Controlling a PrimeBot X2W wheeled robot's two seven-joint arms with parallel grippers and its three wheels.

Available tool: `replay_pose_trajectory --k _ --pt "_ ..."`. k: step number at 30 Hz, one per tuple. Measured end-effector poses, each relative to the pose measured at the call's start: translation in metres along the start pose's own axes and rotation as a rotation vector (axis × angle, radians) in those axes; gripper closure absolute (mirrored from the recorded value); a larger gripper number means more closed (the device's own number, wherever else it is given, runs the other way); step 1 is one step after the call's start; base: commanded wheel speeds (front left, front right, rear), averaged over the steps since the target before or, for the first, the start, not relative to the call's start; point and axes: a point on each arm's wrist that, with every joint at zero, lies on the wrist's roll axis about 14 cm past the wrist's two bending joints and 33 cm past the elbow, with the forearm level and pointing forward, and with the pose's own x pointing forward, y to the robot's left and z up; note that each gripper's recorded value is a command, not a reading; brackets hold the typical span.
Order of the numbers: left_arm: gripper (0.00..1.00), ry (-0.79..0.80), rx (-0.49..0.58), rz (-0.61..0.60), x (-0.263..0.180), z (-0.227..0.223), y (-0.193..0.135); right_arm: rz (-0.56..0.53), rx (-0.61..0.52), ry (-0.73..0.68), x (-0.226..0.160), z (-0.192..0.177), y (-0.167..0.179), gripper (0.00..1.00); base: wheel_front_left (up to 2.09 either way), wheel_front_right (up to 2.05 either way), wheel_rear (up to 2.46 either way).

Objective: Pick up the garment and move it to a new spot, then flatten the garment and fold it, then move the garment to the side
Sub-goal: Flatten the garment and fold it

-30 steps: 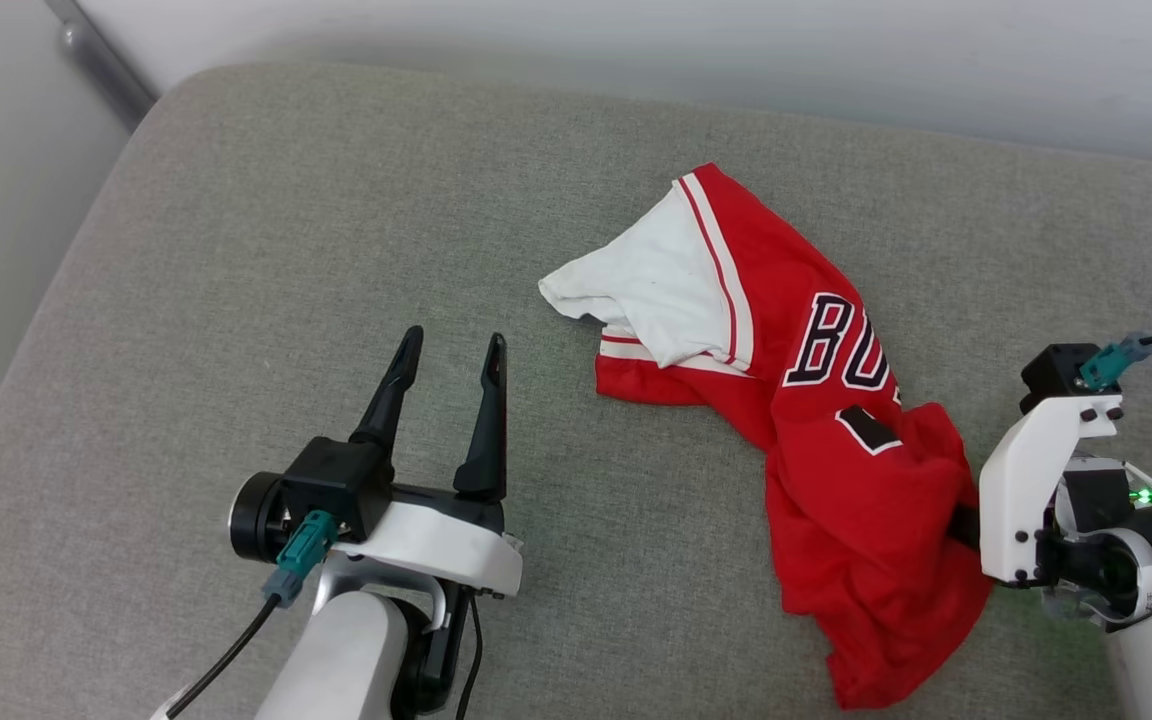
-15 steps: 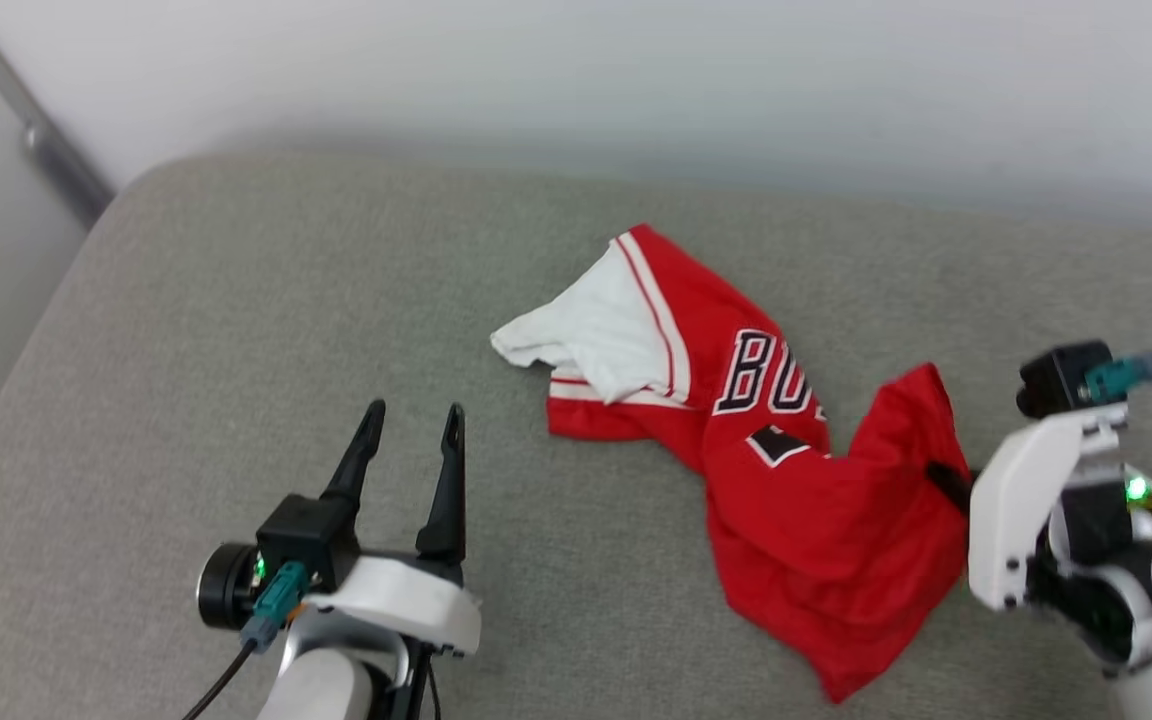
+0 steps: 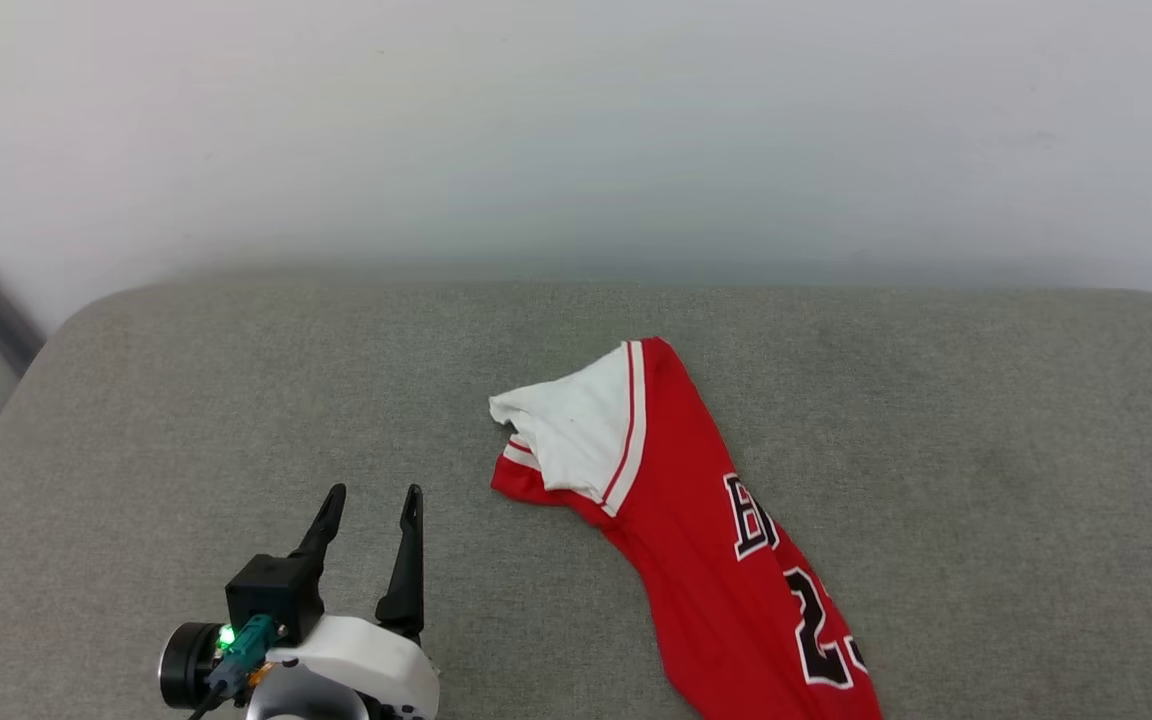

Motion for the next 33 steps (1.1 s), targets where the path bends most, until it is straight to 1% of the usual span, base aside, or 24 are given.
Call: replay_pose_trajectory --k 2,3,4,5,8,12,17,20,23,28,33 --pt "0.0 0.005 0.003 0.003 -0.001 0.0 0.002 -0.012 0.038 0.034 0.001 -0.019 -0.004 1.0 0.0 0.0 0.0" --pt "0.0 0.005 0.0 0.003 -0.001 0.0 0.002 -0.013 0.054 0.037 0.002 -0.024 -0.006 0.91 0.0 0.0 0.0" --pt "0.0 0.006 0.0 0.006 -0.001 0.0 0.003 -0.013 0.066 0.033 0.004 -0.026 -0.007 0.57 0.0 0.0 0.0" --pt "0.0 0.009 -0.001 0.009 -0.002 -0.001 0.003 -0.016 0.07 0.018 0.005 -0.025 -0.008 0.0 0.0 0.0 0.0" --pt "0.0 0.027 -0.005 0.015 -0.005 -0.006 0.004 -0.021 0.078 -0.063 0.006 -0.015 -0.01 0.0 0.0 0.0 0.0" --pt "0.0 0.036 -0.01 0.024 -0.007 -0.009 0.006 -0.036 0.061 -0.301 -0.003 0.036 -0.014 0.0 0.0 0.0 0.0" --pt "0.0 0.042 -0.016 0.034 -0.007 -0.011 0.008 -0.077 0.026 -0.56 -0.023 0.088 -0.022 0.0 0.0 0.0 0.0" --pt "0.0 0.045 -0.016 0.04 -0.007 -0.012 0.009 -0.102 0.001 -0.684 -0.034 0.114 -0.027 0.0 0.0 0.0 0.0" --pt "0.0 0.049 -0.018 0.047 -0.005 -0.013 0.01 -0.111 -0.033 -0.784 -0.041 0.137 -0.026 0.0 0.0 0.0 0.0" --pt "0.0 0.061 -0.023 0.053 0.0 -0.017 0.01 -0.106 -0.097 -0.894 -0.045 0.169 -0.021 0.0 0.0 0.0 0.0" --pt "0.0 0.067 -0.027 0.041 0.013 -0.019 0.006 -0.085 -0.14 -0.93 -0.036 0.194 -0.015 0.0 0.0 0.0 0.0"
